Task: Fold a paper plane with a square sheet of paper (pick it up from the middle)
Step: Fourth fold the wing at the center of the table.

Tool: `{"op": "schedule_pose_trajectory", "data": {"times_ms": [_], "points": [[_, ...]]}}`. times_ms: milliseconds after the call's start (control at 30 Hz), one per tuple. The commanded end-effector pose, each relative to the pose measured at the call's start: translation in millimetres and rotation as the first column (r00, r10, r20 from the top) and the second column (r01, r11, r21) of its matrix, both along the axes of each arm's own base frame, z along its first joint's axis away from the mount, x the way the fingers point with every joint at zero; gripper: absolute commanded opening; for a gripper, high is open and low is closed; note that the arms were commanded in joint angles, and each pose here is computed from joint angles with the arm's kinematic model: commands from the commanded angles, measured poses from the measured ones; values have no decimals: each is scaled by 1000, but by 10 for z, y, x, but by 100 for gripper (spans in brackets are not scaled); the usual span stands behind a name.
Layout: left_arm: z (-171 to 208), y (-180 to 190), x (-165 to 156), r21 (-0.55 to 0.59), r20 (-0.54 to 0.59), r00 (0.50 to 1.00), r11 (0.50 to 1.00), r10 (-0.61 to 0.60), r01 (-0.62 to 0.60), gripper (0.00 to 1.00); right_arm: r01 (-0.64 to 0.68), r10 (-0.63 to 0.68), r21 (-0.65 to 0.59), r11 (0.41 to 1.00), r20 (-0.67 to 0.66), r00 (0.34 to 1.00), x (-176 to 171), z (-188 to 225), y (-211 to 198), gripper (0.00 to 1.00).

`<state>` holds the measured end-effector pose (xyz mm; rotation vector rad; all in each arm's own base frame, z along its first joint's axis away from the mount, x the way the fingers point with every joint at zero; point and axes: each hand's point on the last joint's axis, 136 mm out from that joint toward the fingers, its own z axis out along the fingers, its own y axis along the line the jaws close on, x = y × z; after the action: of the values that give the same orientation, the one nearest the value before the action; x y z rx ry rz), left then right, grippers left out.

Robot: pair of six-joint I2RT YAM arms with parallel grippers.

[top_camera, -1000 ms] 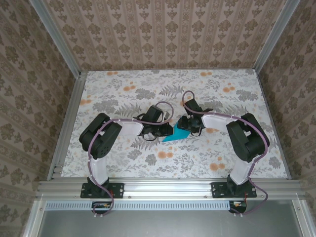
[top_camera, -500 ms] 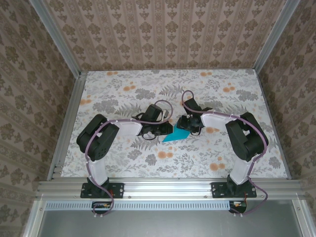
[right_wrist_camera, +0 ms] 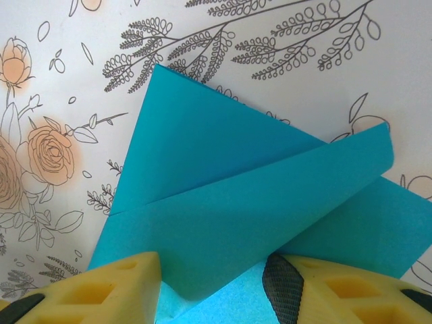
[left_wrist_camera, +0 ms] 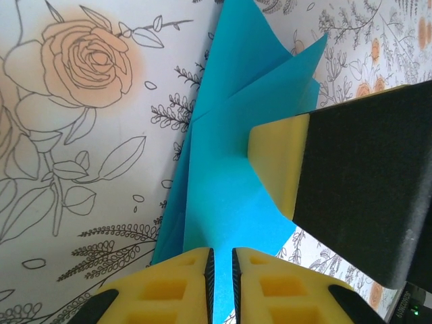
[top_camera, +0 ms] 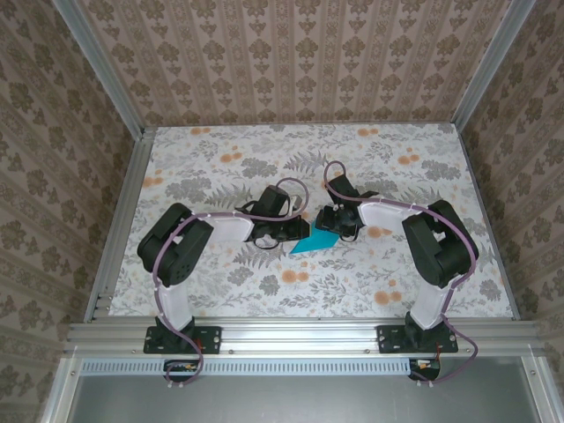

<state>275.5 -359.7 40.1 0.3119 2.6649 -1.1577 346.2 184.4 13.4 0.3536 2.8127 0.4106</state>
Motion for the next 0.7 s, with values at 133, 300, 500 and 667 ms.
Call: {"op": "schedule_pose_trajectory", "data": {"times_ms": [133,300,500,667], "points": [[-72,-26,39,21,-22,1000,1000,-2,3,18,19,-61,-196,980,-211,976,-491,-604,-430,52],[-141,39,42,66,-30,999,998,15,-13,17,18,-60,-196,980,-213,975,-497,-612,-432,51],[-184,67,33,79,-40,999,997,25,-22,16,15,-57,-191,981,-215,975,-498,-617,-419,52],[-232,106,18,101,-48,998,994,36,-31,16,13,-53,-179,984,-219,974,-492,-611,-396,53]]}}
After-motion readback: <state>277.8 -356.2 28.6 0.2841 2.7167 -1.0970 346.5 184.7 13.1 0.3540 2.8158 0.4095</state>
